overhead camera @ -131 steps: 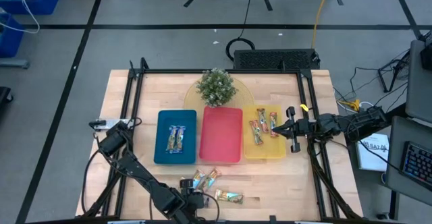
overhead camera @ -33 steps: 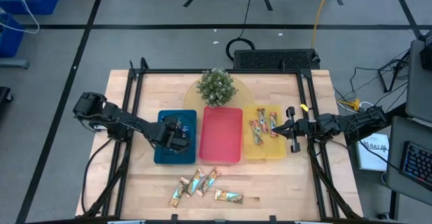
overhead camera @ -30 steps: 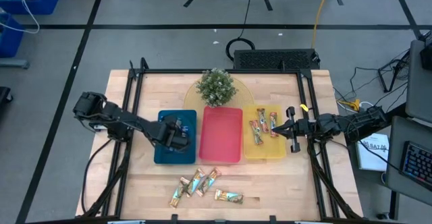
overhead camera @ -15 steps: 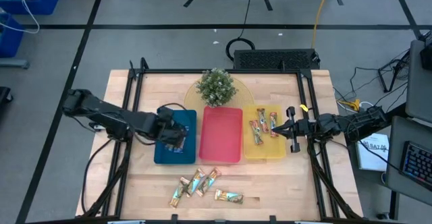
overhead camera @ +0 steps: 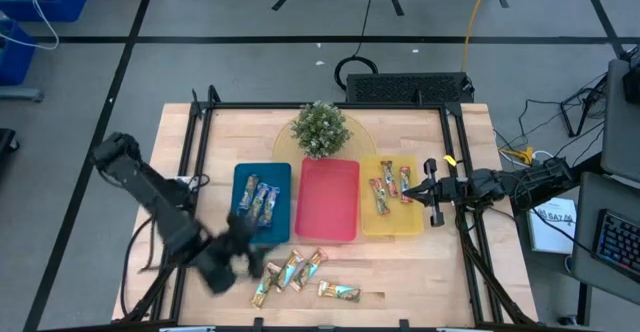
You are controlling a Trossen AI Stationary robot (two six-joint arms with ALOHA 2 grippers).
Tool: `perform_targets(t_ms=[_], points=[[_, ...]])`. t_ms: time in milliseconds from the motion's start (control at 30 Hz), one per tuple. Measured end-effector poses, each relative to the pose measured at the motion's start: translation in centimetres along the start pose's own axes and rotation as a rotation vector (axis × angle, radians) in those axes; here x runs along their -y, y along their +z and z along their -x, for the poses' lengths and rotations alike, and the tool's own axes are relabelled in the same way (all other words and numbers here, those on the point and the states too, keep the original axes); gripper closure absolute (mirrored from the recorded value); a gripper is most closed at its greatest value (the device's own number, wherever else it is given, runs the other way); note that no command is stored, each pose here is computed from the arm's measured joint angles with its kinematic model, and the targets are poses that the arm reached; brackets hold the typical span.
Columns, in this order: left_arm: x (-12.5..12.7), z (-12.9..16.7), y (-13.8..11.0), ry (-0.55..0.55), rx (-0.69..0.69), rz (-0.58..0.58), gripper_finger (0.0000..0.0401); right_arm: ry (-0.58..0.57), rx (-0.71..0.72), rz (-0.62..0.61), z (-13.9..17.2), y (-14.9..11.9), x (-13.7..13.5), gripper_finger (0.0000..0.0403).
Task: Pick and place Granola Bars by type
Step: Put the yellow granola bar into the red bin
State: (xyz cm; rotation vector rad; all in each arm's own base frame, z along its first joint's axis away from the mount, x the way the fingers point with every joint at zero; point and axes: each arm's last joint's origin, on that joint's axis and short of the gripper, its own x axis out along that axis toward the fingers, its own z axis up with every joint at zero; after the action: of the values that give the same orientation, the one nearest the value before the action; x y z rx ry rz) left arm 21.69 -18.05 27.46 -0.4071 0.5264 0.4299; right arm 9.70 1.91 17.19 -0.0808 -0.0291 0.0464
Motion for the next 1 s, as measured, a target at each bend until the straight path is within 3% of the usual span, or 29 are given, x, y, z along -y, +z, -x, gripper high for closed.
perform_targets(t_ms=[200, 467, 633, 1000], points=[[3.9, 1.0, -6.2, -0.254, 0.099, -0.077, 0.0162, 0.002, -0.002, 0.0, 0.0, 0.0, 0.0, 0.0403], [5.0, -2.1, -10.4, -0.22, 0.076, -0.174, 0.0162, -0.002, 0.011, -0.003, 0.0, 0.1, 0.0, 0.0403], [4.9, -4.5, -11.0, -0.159, 0.074, -0.153, 0.0162, -0.008, 0.025, 0.005, 0.0, 0.2, 0.0, 0.0403], [3.7, -8.6, -8.4, -0.102, -0.001, -0.087, 0.0162, -0.003, 0.019, 0.0, 0.0, 0.2, 0.0, 0.0403]])
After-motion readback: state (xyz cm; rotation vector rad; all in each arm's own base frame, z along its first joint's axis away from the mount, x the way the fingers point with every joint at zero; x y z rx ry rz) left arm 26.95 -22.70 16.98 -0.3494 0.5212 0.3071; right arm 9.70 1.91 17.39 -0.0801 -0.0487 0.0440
